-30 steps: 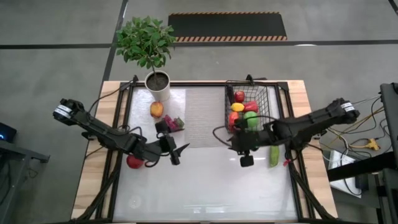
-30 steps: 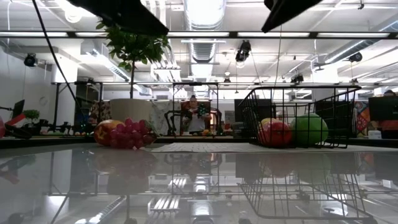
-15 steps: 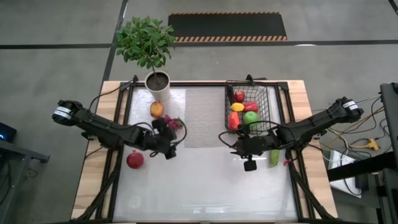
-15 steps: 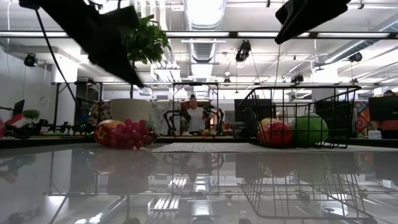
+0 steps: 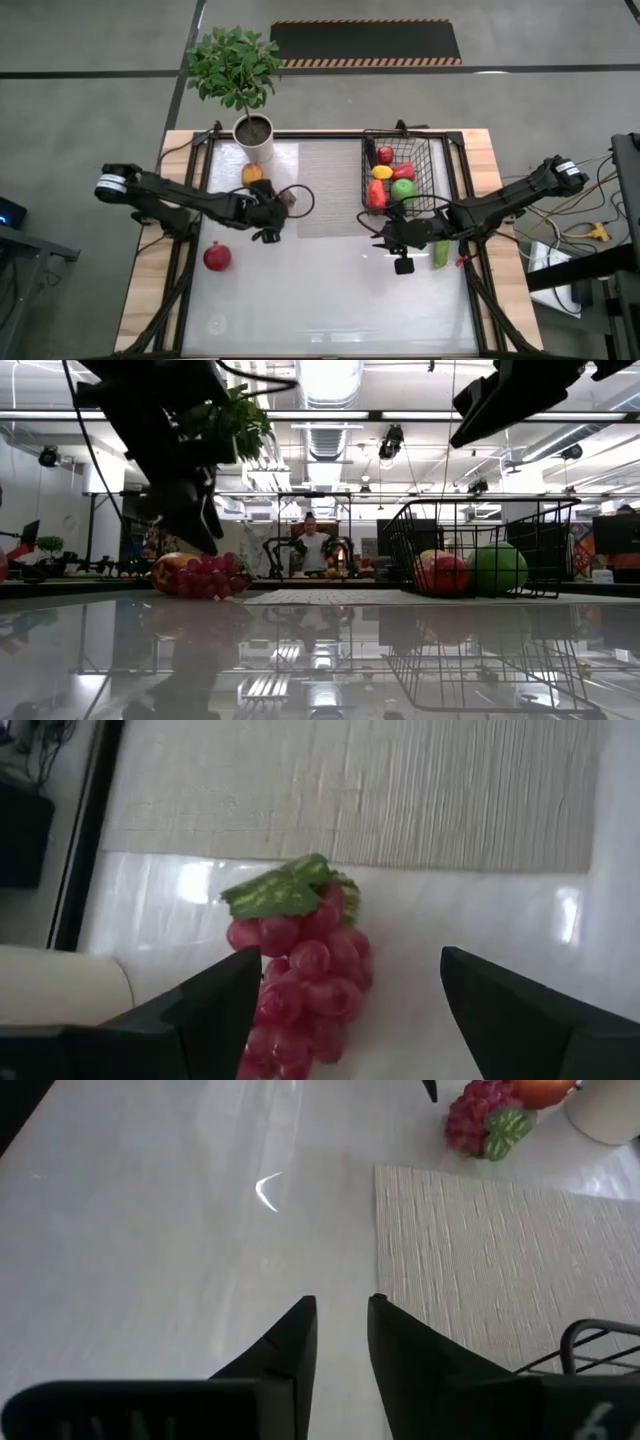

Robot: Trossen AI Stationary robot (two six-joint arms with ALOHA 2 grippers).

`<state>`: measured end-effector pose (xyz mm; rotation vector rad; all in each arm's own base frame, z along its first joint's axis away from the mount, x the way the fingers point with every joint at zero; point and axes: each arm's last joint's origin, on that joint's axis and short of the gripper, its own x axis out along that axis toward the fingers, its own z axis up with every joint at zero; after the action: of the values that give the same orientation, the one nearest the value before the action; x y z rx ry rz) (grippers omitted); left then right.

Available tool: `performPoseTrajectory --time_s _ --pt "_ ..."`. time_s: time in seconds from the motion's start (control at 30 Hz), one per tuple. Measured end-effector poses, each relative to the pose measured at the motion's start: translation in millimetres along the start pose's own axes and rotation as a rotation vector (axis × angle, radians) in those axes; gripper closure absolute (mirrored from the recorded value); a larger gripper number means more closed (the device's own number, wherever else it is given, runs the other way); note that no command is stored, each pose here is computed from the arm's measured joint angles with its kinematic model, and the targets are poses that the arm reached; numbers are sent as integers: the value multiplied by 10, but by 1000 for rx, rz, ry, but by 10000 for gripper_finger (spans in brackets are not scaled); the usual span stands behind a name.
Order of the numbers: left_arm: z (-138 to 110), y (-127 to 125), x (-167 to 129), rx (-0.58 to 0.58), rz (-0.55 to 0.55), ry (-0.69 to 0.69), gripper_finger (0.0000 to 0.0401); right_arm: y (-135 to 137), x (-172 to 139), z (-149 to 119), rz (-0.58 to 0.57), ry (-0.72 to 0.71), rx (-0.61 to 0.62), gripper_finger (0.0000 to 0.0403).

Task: Build produce basket
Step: Put the purple grapes into the wire basket

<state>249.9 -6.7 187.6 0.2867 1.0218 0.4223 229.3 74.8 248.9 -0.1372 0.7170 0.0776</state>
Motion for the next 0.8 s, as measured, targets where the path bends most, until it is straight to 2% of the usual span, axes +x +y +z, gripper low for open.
performPoseTrajectory --time_s 0.07,0.57,0.67,0.8 --pt "2 1 50 23 4 17 112 -1 7 -24 1 -10 3 327" --pt "-7 68 344 -15 41 82 113 6 42 -45 1 -16 17 335" --pt "-20 57 387 -11 43 99 127 6 42 -43 1 -17 21 335" --pt "-23 43 413 -8 43 105 168 6 45 -44 1 -17 23 335"
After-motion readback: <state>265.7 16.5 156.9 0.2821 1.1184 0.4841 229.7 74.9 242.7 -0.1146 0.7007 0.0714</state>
